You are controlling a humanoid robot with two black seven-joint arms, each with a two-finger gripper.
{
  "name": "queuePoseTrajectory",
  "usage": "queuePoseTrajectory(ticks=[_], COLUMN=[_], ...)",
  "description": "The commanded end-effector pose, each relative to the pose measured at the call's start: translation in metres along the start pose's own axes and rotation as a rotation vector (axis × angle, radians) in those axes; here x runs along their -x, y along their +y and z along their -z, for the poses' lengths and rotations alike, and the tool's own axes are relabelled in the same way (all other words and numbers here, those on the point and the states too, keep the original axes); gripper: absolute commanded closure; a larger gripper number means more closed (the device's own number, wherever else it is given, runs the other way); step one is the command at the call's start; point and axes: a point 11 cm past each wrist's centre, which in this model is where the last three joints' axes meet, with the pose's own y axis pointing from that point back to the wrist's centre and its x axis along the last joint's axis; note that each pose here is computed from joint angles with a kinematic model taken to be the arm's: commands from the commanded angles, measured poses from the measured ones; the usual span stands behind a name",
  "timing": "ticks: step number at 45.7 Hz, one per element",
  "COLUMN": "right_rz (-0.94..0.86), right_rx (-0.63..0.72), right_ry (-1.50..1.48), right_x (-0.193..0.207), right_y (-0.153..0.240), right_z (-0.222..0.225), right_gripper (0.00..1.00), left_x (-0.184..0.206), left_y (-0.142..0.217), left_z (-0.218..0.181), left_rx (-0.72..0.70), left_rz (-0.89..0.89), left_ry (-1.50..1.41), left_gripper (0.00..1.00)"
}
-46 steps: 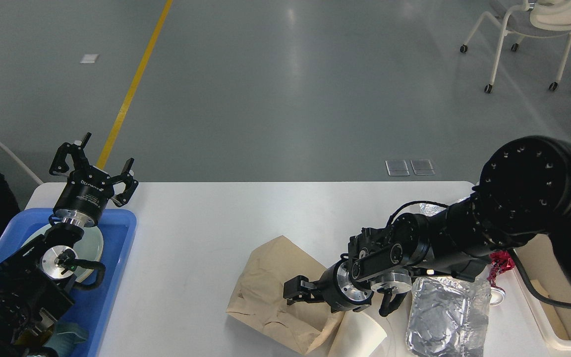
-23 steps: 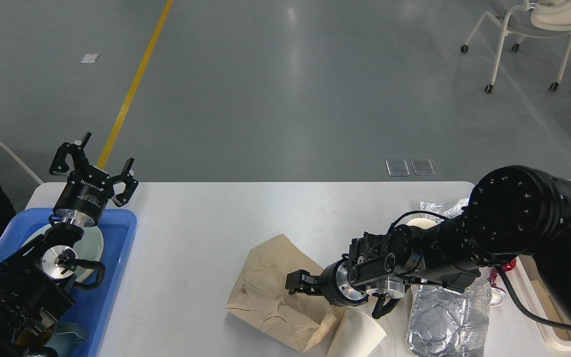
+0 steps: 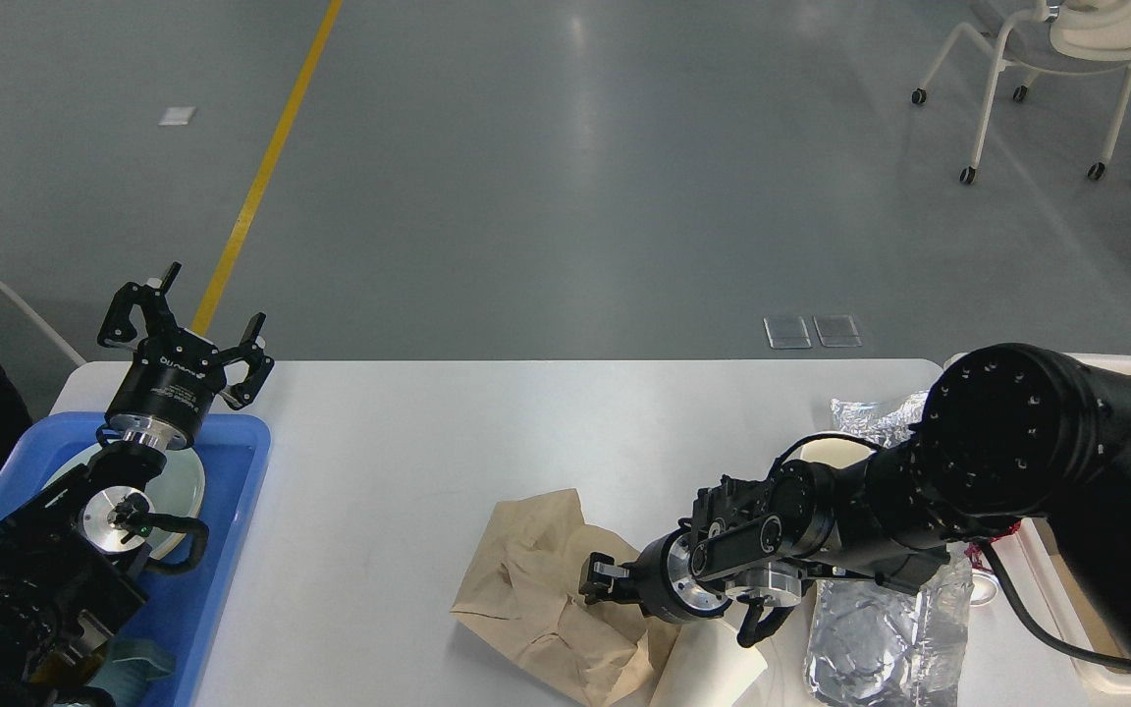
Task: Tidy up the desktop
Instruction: 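Grasp the brown paper bag with the right gripper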
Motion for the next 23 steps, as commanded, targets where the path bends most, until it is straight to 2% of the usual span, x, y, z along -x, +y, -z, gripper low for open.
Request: queuePoseTrajectory(ticks=[1, 6, 16, 23], right_rz=[0.003, 0.003, 0.023, -0.011], right_rx=[0.001, -0.001, 0.001, -0.015], right_ry=[0.004, 0.006, 0.023, 0.012], right_x=[-0.001, -0.003, -0.018, -0.071], right_y=[0.001, 0.002, 0.019, 0.078], right_z=[0.0, 0.001, 0.005, 0.009], right_gripper=[0.65, 0.99, 1.0, 1.0], left_x=[0.0, 0.0, 0.0, 0.0], left_y=[0.0, 0.0, 0.0, 0.0], left_z=[0.0, 0.0, 0.0, 0.0], left_rx=[0.0, 0.0, -0.001, -0.001], left_rz=[0.001, 0.001, -0.001, -0.001], left_ry=[0.0, 0.0, 0.0, 0.0], left_gripper=[0.0, 0.0, 0.0, 0.0])
